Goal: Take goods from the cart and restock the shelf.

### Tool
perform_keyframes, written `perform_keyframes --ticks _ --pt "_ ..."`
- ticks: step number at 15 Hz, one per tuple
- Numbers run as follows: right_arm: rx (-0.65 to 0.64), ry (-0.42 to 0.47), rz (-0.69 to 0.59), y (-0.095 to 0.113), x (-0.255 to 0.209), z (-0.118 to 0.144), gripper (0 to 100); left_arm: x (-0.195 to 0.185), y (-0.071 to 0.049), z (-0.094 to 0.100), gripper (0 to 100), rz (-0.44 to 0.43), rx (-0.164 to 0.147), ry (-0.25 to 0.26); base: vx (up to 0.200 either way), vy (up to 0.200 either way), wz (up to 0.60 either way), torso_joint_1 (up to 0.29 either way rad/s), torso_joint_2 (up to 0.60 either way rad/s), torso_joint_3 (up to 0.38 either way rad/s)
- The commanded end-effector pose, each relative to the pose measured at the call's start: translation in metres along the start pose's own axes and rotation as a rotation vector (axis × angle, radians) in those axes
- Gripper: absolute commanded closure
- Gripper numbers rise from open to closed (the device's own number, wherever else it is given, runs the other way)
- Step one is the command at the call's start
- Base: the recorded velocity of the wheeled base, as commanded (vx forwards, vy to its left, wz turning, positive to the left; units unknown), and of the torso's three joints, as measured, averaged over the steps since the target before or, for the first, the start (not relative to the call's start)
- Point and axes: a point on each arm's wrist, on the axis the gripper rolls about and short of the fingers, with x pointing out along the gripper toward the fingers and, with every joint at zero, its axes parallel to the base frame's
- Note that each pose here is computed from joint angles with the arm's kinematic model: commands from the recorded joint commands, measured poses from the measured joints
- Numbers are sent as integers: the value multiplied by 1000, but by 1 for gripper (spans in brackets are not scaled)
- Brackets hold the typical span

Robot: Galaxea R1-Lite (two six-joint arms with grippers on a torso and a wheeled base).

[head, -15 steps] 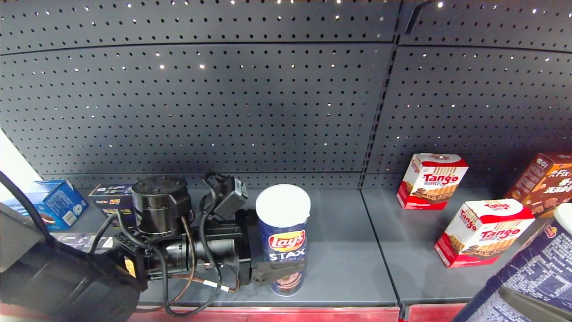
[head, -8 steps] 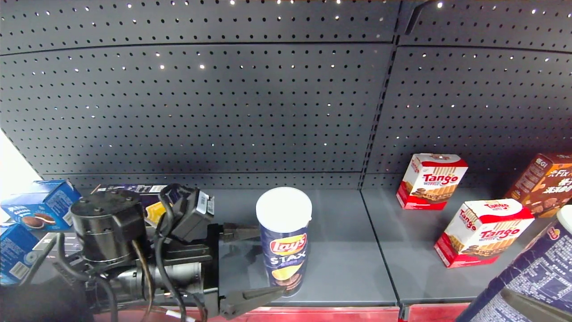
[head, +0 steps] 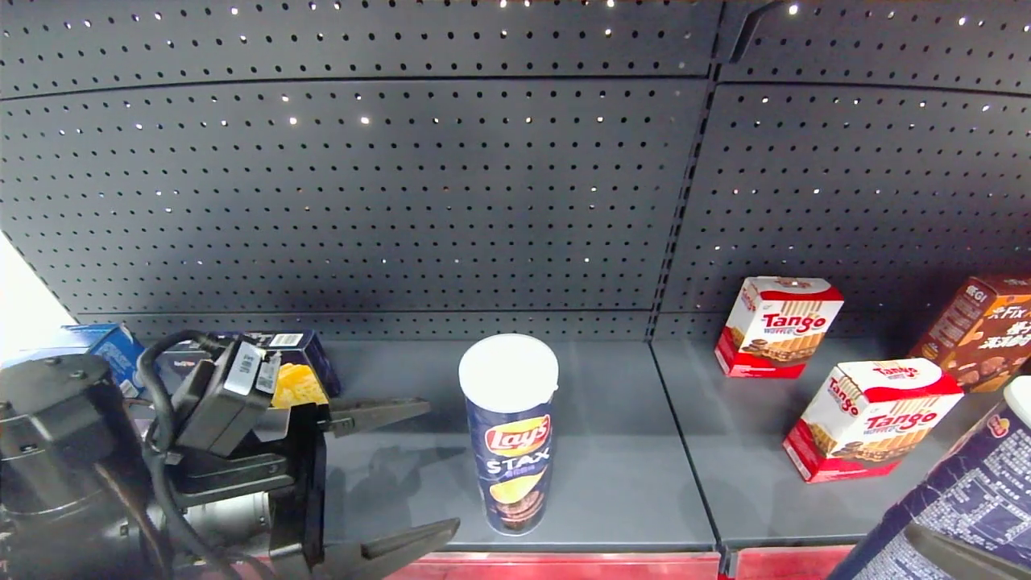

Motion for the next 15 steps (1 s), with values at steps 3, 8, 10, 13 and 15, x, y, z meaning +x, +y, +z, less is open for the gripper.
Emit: perform_keyframes --ticks 3,8,10,13,15 --pt "-2 4 -1 0 0 -1 100 -23 -14 12 0 41 58 -59 0 0 0 0 0 0" --pt "-2 7 -1 -1 -3 -6 100 -58 -40 31 0 221 164 -178 0 0 0 0 0 0" --pt "-2 9 0 -1 -3 -7 100 -67 -49 33 0 280 186 -210 0 0 0 0 0 0" --pt "-5 23 2 -1 -3 -11 100 -82 -65 24 0 345 186 -240 0 0 0 0 0 0" --pt "-4 14 -5 -1 -3 -8 100 -95 -79 14 0 426 178 -269 0 0 0 0 0 0"
